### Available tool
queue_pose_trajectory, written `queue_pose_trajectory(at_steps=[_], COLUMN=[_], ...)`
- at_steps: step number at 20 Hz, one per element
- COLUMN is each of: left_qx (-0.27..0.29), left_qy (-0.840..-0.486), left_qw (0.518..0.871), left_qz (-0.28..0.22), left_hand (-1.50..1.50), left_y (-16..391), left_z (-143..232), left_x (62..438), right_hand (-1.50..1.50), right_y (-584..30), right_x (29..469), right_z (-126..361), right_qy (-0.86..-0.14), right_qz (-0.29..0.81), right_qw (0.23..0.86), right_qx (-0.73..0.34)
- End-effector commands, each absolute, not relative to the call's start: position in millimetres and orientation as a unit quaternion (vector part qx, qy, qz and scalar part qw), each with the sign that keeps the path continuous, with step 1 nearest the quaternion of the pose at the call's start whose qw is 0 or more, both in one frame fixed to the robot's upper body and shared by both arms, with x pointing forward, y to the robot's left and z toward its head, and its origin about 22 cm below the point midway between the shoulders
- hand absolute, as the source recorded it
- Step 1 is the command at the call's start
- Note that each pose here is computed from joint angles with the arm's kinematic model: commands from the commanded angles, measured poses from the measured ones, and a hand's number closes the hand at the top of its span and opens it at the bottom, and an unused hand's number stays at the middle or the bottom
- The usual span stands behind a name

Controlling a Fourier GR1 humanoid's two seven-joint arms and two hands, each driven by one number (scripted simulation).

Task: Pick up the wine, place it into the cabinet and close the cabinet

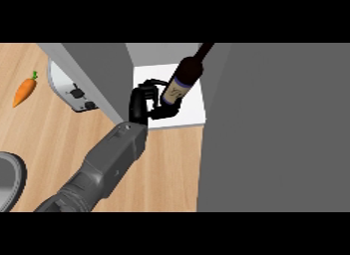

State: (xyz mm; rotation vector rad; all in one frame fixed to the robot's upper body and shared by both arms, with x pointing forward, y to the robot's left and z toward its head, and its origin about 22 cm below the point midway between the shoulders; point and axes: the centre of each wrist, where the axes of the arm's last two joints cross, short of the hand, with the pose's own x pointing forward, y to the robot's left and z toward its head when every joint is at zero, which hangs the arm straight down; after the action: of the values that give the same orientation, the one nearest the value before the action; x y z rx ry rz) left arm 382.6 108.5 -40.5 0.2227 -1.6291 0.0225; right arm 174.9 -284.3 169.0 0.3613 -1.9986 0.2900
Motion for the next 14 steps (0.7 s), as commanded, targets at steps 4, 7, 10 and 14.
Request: queue_pose_trajectory(at_steps=[4,7,10,14], left_qx=[0.114,0.116,0.102,0.098], left_qy=[-0.739,-0.742,-0.747,-0.748], left_qw=[0.664,0.66,0.657,0.656], left_qz=[0.004,0.007,0.022,0.023], left_hand=[1.5,1.5,1.5,1.5], left_y=[114,115,116,111], left_z=[-43,-39,-40,-23], left_x=[384,388,388,399], right_hand=[-1.5,-1.5,-1.5,-1.5], right_y=[-285,-281,-281,-281], right_x=[175,172,177,173], right_z=[176,170,172,163], right_qy=[-0.833,-0.834,-0.835,-0.83], right_qz=[0.12,0.115,0.121,0.123], right_qw=[0.516,0.516,0.514,0.521], right_qx=[0.159,0.158,0.157,0.16])
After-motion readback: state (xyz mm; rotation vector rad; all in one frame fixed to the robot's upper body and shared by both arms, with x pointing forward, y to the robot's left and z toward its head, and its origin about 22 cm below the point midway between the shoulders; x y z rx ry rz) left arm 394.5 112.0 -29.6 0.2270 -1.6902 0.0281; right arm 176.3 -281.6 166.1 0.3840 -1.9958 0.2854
